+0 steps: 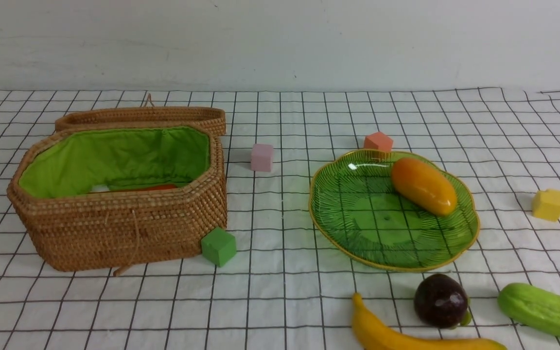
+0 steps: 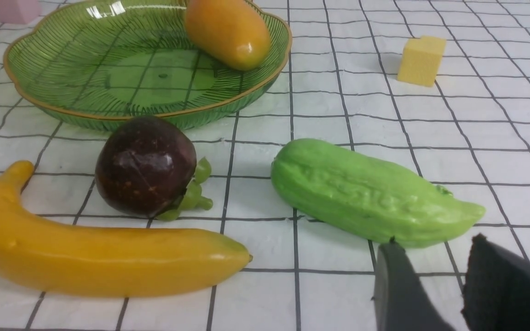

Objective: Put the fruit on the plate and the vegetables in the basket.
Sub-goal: Take a chayote with your right arm and place it on the basket on the left.

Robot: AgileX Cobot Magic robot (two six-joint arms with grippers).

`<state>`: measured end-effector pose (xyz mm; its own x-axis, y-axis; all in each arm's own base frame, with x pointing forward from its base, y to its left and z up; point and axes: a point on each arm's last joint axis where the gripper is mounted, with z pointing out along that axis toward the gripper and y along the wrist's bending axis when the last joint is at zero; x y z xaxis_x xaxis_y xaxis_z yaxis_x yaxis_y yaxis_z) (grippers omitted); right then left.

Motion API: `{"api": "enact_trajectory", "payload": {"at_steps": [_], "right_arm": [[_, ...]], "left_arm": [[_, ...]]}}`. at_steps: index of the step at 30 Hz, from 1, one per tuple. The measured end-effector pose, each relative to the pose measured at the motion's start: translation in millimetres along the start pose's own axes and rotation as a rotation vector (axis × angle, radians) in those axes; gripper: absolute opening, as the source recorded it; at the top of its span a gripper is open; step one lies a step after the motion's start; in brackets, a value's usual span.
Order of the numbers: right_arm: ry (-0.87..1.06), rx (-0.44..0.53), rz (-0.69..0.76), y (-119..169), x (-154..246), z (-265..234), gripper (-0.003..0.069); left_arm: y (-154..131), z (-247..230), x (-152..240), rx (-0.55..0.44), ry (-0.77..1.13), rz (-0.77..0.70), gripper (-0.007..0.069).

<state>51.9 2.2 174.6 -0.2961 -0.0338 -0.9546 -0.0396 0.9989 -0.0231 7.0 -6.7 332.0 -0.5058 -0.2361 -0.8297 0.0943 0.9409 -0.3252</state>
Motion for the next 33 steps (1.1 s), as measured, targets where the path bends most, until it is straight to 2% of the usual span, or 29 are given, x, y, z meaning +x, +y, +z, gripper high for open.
{"api": "enact_trajectory", "payload": {"at_steps": [9, 13, 16, 19, 25, 33], "right_arm": [[0.0, 0.0, 0.0, 0, 0, 0, 0.0244], [0.0, 0.0, 0.0, 0, 0, 0, 0.0244], [0.0, 0.0, 0.0, 0, 0, 0, 0.0244], [0.0, 0.0, 0.0, 0, 0, 0, 0.0244], [0.0, 0.0, 0.0, 0, 0, 0, 0.0244], [0.0, 0.0, 0.0, 0, 0, 0, 0.0244]], "left_arm": [[11, 11, -9, -0.094, -0.17, 0.107, -0.0013], [17, 29, 6, -0.064, -0.325, 0.17, -0.0013], [26, 46, 32, -0.083, -0.43, 0.218, -0.0013], [33, 65, 52, -0.083, -0.418, 0.233, -0.0013], [53, 108, 104, -0.076, -0.226, 0.172, -0.0013], [56, 112, 112, -0.081, -0.189, 0.135, -0.0013]]}}
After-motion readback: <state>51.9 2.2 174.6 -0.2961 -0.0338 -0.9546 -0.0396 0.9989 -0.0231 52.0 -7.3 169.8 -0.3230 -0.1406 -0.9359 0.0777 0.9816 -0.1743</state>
